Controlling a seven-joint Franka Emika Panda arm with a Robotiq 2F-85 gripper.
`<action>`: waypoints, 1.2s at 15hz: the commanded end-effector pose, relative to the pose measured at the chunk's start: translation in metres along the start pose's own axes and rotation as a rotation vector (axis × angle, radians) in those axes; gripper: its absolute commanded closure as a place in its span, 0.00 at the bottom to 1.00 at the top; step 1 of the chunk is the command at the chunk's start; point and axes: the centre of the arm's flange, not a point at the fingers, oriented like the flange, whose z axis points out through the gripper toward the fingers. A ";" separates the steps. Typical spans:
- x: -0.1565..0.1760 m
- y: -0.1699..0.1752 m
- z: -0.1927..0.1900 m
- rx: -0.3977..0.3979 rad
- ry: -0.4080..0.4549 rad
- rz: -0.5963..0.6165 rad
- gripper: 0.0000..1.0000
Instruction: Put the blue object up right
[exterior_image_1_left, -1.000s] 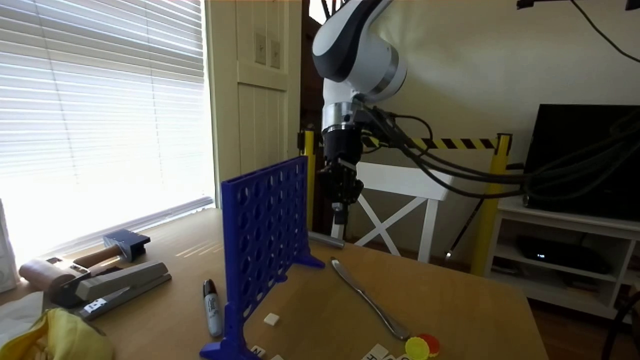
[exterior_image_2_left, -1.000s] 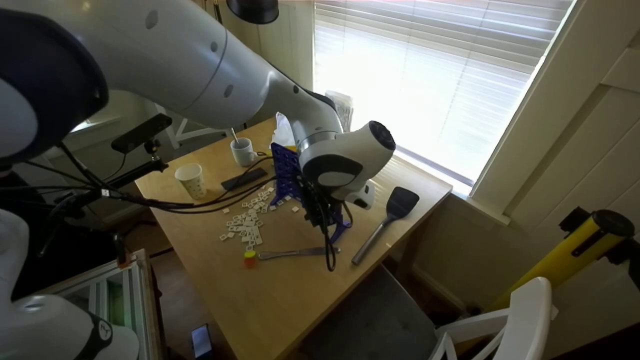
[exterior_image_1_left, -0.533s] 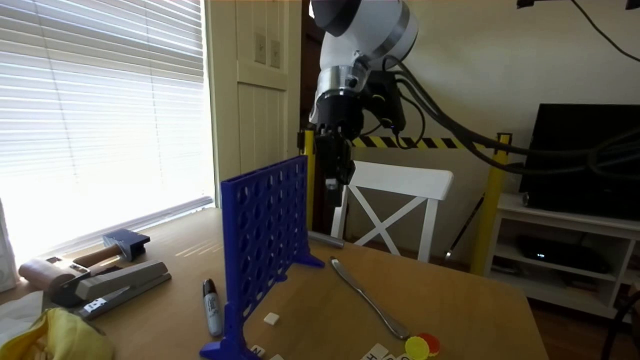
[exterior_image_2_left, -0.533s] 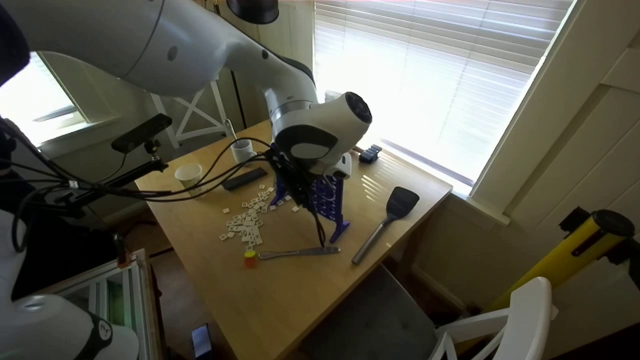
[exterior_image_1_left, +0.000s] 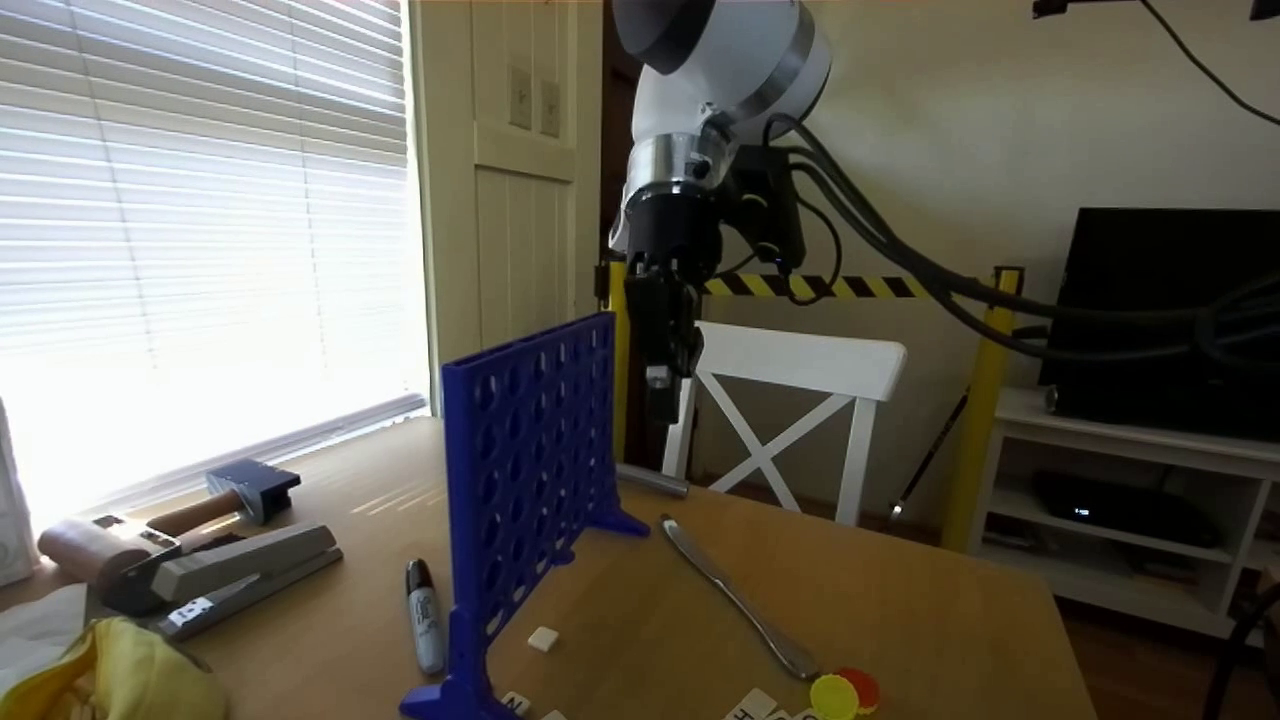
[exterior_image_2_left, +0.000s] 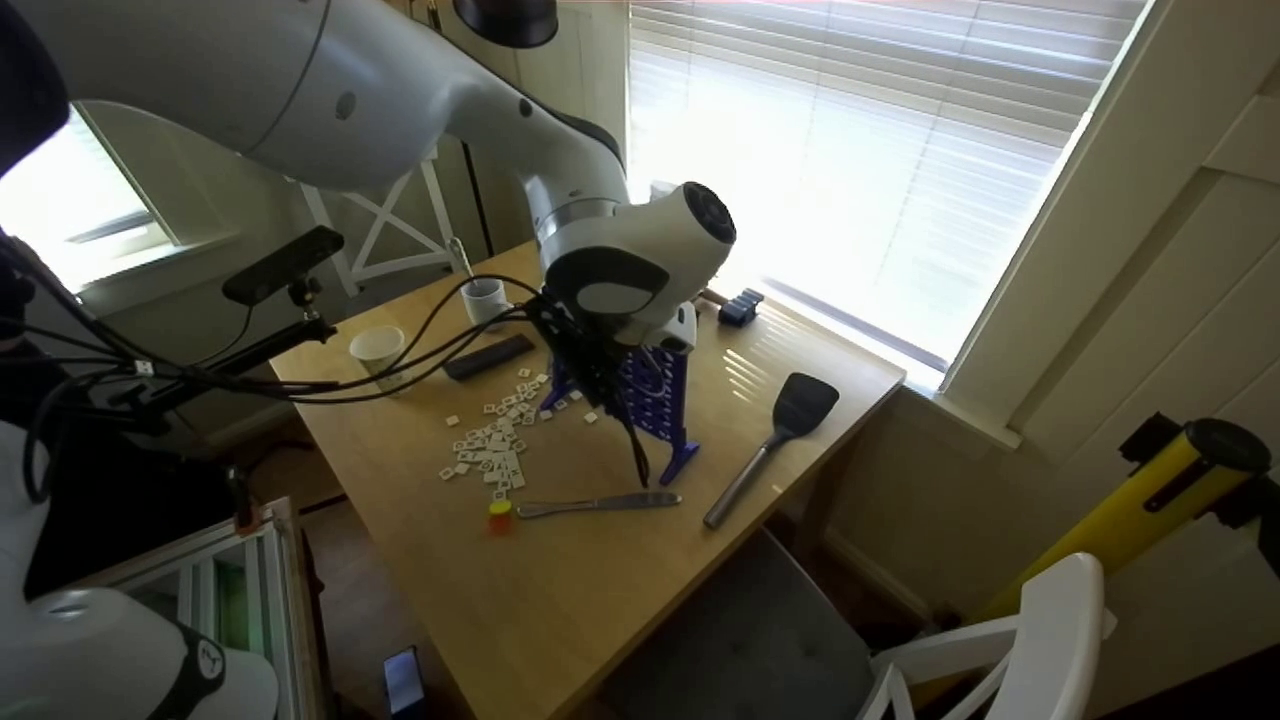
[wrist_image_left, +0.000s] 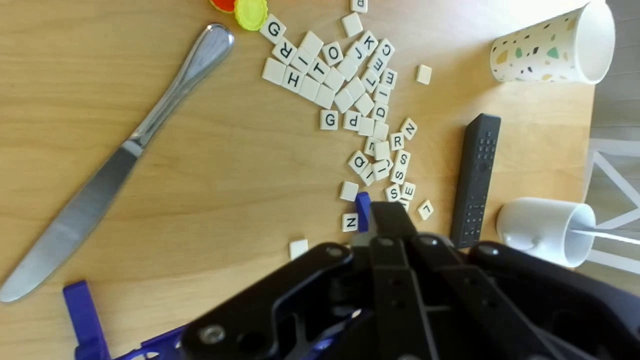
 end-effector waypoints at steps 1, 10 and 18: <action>-0.004 -0.027 0.035 0.016 -0.038 -0.102 1.00; -0.006 -0.047 0.078 -0.033 0.000 -0.358 1.00; 0.012 -0.069 0.085 -0.124 0.035 -0.474 1.00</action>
